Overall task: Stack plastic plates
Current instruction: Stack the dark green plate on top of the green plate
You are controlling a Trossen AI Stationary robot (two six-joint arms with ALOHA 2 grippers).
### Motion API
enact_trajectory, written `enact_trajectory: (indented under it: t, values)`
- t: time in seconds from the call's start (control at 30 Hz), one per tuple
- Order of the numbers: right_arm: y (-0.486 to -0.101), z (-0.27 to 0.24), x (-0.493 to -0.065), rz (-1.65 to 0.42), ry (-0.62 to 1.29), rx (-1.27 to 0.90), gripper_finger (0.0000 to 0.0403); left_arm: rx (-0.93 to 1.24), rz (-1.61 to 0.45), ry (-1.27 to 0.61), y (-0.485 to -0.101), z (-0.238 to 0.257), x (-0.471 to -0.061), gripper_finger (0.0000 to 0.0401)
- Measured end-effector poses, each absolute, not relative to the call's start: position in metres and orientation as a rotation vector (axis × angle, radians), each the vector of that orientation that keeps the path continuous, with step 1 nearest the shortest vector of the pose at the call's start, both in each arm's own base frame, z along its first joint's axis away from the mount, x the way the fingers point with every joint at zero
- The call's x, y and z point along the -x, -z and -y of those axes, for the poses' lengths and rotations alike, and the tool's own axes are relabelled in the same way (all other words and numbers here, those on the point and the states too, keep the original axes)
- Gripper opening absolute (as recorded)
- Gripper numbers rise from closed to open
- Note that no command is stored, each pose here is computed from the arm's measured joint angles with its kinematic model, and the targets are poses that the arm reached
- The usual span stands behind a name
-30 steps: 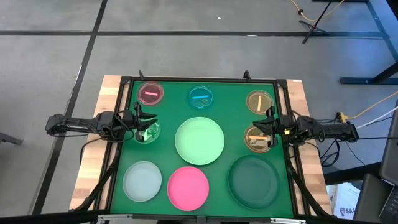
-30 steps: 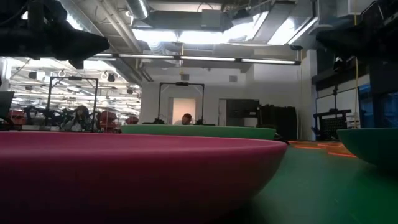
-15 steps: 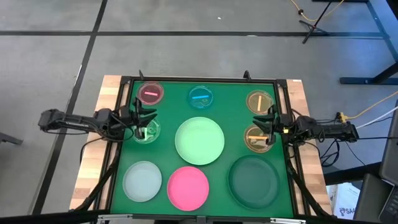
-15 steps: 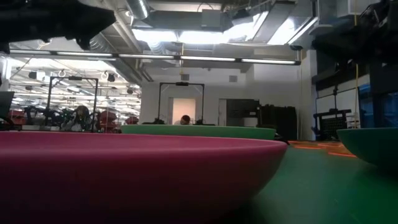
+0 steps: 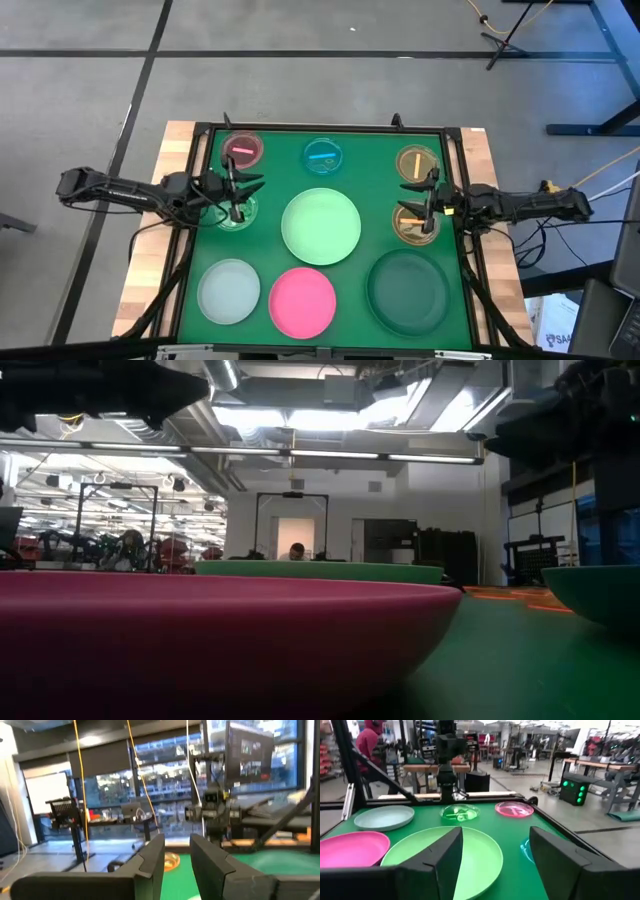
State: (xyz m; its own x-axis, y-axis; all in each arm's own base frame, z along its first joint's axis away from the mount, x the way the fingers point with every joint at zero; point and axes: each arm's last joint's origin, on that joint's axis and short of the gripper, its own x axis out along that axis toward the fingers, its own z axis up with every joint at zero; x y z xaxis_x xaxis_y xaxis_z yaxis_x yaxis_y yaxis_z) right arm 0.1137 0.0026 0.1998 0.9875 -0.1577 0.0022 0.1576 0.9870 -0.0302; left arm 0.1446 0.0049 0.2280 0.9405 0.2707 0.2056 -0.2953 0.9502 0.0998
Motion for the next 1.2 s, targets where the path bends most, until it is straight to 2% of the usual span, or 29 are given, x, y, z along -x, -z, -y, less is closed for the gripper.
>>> enact_trajectory:
  t: [0.6, 0.77, 1.0, 1.2]
  values:
    - [-0.258, -0.025, -0.185, -0.489, -0.059, -0.075, 0.0225, -0.008, 0.133, -0.189, -0.218, 0.002, -0.153, 0.0085]
    - [-0.252, -0.041, -0.193, -0.652, -0.111, -0.073, 0.0225, 0.006, 0.130, -0.183, -0.218, 0.003, -0.153, 0.0085]
    - [-0.241, -0.061, -0.195, -0.725, -0.162, -0.049, 0.0225, 0.020, 0.119, -0.177, -0.217, 0.003, -0.154, 0.0085]
    - [-0.229, -0.071, -0.192, -0.829, -0.176, -0.017, 0.0225, 0.035, 0.099, -0.101, -0.214, 0.005, -0.156, 0.0085]
